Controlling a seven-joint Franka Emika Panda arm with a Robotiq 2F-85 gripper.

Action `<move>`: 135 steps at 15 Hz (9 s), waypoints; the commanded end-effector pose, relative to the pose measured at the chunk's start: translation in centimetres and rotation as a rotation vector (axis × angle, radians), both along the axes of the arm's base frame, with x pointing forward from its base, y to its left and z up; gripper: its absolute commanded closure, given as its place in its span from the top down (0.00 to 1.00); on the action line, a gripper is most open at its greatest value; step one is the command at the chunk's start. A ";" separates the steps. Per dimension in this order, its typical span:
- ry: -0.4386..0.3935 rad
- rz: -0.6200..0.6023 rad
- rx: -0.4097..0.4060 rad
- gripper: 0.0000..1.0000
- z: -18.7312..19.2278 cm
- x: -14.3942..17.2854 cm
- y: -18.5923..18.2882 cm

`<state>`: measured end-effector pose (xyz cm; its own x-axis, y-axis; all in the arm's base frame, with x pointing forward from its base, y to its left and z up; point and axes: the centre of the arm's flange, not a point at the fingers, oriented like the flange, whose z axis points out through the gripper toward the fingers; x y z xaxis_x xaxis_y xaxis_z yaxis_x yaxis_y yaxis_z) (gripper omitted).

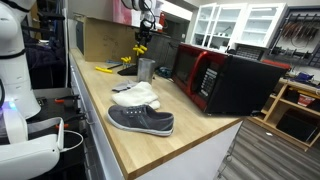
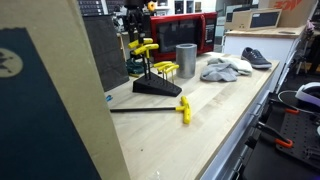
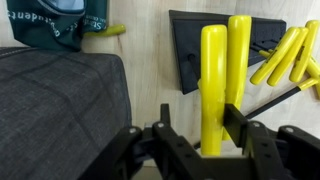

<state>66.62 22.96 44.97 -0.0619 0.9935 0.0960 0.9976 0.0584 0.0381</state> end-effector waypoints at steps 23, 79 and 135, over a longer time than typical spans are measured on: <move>-0.077 0.111 -0.107 0.06 8.6 -2.3 -2.1; 0.779 -0.463 -0.203 0.06 -0.1 -14.1 -30.7; -0.083 -0.251 -0.007 1.00 10.9 -1.4 -18.0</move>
